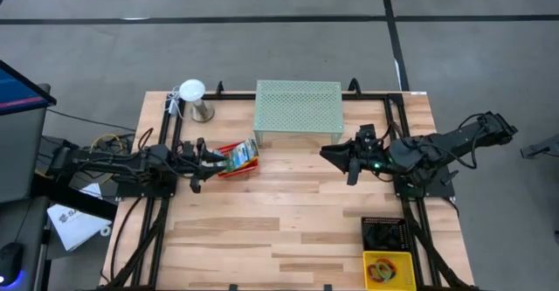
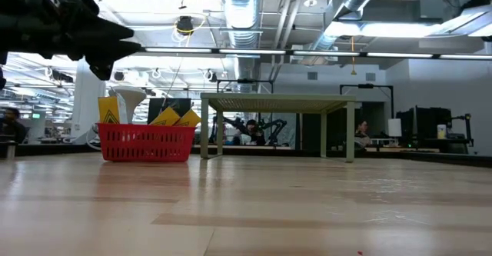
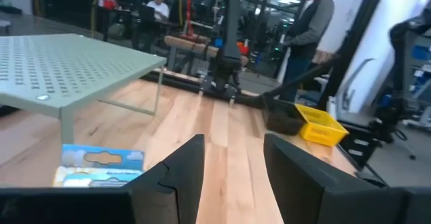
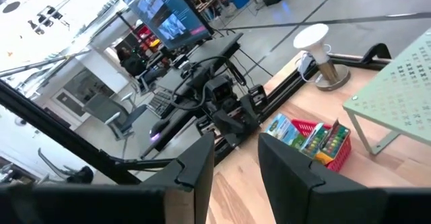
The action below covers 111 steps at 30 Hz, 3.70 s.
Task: Pick & Place Office Desk Supplies
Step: Return to Home Position
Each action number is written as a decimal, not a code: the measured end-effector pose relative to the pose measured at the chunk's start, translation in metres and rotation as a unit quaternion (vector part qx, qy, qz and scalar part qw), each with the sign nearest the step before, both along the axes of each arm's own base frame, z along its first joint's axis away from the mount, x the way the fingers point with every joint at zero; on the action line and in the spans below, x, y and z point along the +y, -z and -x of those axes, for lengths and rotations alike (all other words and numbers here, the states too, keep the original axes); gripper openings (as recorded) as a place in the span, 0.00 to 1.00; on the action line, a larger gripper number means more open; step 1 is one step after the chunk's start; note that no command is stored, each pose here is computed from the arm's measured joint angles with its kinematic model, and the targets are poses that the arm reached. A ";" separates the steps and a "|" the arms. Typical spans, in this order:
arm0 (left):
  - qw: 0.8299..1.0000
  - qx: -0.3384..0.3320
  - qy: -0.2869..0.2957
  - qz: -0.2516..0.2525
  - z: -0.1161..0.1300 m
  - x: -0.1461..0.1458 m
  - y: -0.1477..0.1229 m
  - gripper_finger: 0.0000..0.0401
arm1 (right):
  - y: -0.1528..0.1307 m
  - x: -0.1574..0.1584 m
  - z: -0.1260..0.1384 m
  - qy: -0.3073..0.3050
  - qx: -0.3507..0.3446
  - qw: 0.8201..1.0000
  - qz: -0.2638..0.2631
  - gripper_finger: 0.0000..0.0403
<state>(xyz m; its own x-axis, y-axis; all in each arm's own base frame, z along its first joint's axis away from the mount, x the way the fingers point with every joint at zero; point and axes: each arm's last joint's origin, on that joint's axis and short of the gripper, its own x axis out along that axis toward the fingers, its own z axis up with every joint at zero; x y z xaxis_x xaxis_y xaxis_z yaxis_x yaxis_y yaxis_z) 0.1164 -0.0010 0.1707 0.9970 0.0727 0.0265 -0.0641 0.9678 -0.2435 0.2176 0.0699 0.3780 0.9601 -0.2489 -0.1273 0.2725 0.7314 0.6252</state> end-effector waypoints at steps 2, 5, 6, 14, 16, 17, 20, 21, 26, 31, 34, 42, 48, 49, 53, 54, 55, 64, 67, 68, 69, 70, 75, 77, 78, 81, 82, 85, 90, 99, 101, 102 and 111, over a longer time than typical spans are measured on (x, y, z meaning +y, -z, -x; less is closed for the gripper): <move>1.000 0.002 0.011 0.002 0.003 0.000 0.000 0.37 | 0.001 0.000 0.000 0.004 0.002 1.000 -0.003 0.28; 1.000 0.011 0.015 0.009 0.010 -0.001 0.003 0.37 | 0.001 -0.001 0.000 0.009 0.002 1.000 -0.003 0.28; 1.000 0.010 0.015 0.010 0.012 0.000 0.003 0.37 | 0.001 -0.001 0.000 0.010 0.002 1.000 -0.003 0.28; 1.000 -0.003 0.023 0.008 0.019 -0.001 0.002 0.34 | 0.002 -0.001 0.000 0.012 0.007 1.000 -0.004 0.28; 1.000 -0.001 0.026 0.007 0.019 -0.001 0.002 0.32 | 0.002 -0.001 0.000 0.012 0.007 1.000 -0.004 0.28; 1.000 -0.003 0.026 0.007 0.019 -0.001 0.002 0.31 | 0.002 -0.001 0.000 0.012 0.007 1.000 -0.004 0.28; 1.000 -0.003 0.026 0.010 0.019 -0.001 0.002 0.28 | 0.002 -0.001 0.001 0.011 0.009 1.000 -0.002 0.28; 1.000 -0.002 0.026 0.010 0.019 -0.001 0.002 0.27 | 0.002 -0.001 0.001 0.009 0.011 1.000 0.000 0.28; 0.999 0.021 0.034 0.013 0.016 -0.001 0.006 0.25 | 0.010 -0.006 -0.001 -0.028 0.049 0.998 -0.007 0.28; 0.998 0.047 0.036 0.014 0.013 -0.002 0.010 0.25 | 0.030 -0.019 -0.021 -0.078 0.126 0.989 0.007 0.28; 0.997 0.060 0.036 0.014 0.012 -0.002 0.013 0.25 | 0.037 -0.032 -0.040 -0.127 0.132 0.982 0.040 0.28; 0.808 -0.242 -0.304 0.443 0.015 0.022 -0.007 0.26 | 0.042 -0.066 -0.061 -0.263 0.097 0.950 0.140 0.28; 0.608 -0.440 -0.442 0.492 0.028 0.030 -0.009 0.26 | 0.022 -0.082 -0.041 -0.308 0.044 0.928 0.206 0.28; 0.603 -0.444 -0.448 0.489 0.028 0.030 -0.009 0.26 | 0.019 -0.083 -0.037 -0.314 0.035 0.924 0.216 0.28; 0.600 -0.447 -0.452 0.487 0.028 0.030 -0.009 0.26 | 0.012 -0.085 -0.021 -0.334 -0.002 0.908 0.253 0.28; 0.600 -0.446 -0.452 0.487 0.028 0.030 -0.009 0.26 | 0.014 -0.086 -0.015 -0.335 -0.014 0.906 0.257 0.28; 0.600 -0.447 -0.452 0.487 0.028 0.030 -0.009 0.26 | 0.018 -0.087 -0.009 -0.335 -0.026 0.906 0.257 0.28; 0.600 -0.446 -0.452 0.486 0.028 0.030 -0.009 0.26 | 0.093 -0.081 0.071 -0.251 -0.081 0.930 0.255 0.28; 0.600 -0.446 -0.452 0.486 0.028 0.030 -0.009 0.26 | 0.123 -0.077 0.093 -0.216 -0.080 0.941 0.248 0.28; 0.600 -0.446 -0.452 0.486 0.029 0.030 -0.009 0.26 | 0.132 -0.076 0.098 -0.210 -0.082 0.943 0.246 0.28; 0.600 -0.446 -0.452 0.486 0.029 0.030 -0.009 0.26 | 0.140 -0.074 0.103 -0.210 -0.084 0.944 0.242 0.28; 0.600 -0.446 -0.452 0.486 0.029 0.030 -0.009 0.26 | 0.147 -0.073 0.107 -0.206 -0.086 0.945 0.238 0.28; 0.600 -0.446 -0.452 0.486 0.029 0.030 -0.009 0.26 | 0.167 -0.069 0.125 -0.202 -0.080 0.948 0.231 0.28; 0.600 -0.446 -0.452 0.486 0.029 0.030 -0.009 0.26 | 0.170 -0.068 0.131 -0.196 -0.076 0.949 0.233 0.28; 0.600 -0.447 -0.452 0.486 0.029 0.030 -0.009 0.26 | 0.171 -0.068 0.133 -0.193 -0.071 0.950 0.236 0.28; 0.600 -0.446 -0.452 0.487 0.028 0.030 -0.009 0.26 | 0.177 -0.070 0.132 -0.180 -0.043 0.953 0.241 0.28; 0.600 -0.446 -0.452 0.487 0.028 0.030 -0.009 0.26 | 0.175 -0.070 0.132 -0.175 -0.045 0.953 0.242 0.28; 0.600 -0.446 -0.452 0.487 0.028 0.030 -0.009 0.26 | 0.183 -0.071 0.131 -0.155 -0.024 0.961 0.229 0.28; 0.600 -0.446 -0.452 0.487 0.028 0.030 -0.009 0.26 | 0.207 -0.072 0.125 -0.148 0.005 0.979 0.139 0.27; 0.600 -0.446 -0.452 0.487 0.028 0.030 -0.009 0.26 | 0.214 -0.070 0.119 -0.152 0.039 0.986 0.051 0.27; 0.600 -0.446 -0.452 0.487 0.028 0.030 -0.009 0.26 | 0.215 -0.070 0.118 -0.152 0.040 0.986 0.051 0.27; 0.600 -0.446 -0.452 0.487 0.028 0.030 -0.009 0.26 | 0.215 -0.070 0.118 -0.152 0.043 0.986 0.050 0.27; 0.600 -0.446 -0.452 0.487 0.028 0.030 -0.009 0.26 | 0.215 -0.070 0.118 -0.153 0.043 0.986 0.051 0.27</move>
